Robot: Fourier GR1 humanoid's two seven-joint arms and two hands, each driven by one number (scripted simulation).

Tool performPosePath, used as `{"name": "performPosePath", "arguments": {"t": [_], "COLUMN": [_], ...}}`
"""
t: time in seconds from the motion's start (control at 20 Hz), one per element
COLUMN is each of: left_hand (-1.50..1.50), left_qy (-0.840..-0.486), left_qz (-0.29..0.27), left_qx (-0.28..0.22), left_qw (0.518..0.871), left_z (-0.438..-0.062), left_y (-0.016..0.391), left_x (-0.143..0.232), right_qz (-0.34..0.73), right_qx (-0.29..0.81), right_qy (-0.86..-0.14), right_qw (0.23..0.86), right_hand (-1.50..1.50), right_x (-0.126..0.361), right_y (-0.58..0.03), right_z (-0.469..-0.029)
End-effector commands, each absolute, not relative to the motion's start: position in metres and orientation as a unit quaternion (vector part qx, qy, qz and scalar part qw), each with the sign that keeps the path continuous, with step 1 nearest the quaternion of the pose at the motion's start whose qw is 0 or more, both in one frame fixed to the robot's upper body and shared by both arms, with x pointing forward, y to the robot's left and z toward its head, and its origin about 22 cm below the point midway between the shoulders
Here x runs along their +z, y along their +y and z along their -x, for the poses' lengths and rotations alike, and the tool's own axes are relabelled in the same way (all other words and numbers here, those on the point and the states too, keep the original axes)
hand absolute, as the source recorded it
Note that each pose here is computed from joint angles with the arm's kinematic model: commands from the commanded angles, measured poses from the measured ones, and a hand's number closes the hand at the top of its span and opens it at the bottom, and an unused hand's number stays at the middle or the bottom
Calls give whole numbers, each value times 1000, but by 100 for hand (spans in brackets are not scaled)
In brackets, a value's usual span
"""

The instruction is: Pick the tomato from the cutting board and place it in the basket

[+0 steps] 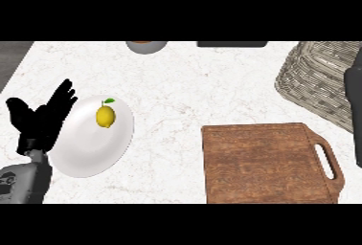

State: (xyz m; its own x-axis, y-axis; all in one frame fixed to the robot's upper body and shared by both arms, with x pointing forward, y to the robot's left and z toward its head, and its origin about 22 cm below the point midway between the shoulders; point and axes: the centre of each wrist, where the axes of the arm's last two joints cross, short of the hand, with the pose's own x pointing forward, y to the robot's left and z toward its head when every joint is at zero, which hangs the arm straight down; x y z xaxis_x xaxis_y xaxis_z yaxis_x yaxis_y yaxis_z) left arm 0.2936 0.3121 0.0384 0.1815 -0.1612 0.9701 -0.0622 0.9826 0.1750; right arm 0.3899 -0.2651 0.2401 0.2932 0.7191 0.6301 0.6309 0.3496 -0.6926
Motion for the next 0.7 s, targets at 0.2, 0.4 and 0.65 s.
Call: {"name": "performPosePath", "arguments": {"t": [0.2,0.4,0.65], "left_hand": [0,0,0], "left_qy": [-634,-637,-641], "left_qz": [-91,-89,-88], "left_qx": [-42,-28,-36], "left_qw": [767,765,762], "left_z": [-287,-304,-308], "left_y": [325,324,302], "left_x": [33,52,51], "right_qz": [551,546,582], "right_qx": [12,4,-57], "right_qy": [-605,-613,-558], "right_qw": [574,572,588], "right_hand": [150,150,-150], "right_x": [182,188,167], "right_y": [-316,-327,-361], "right_z": [-391,-403,-409]}}
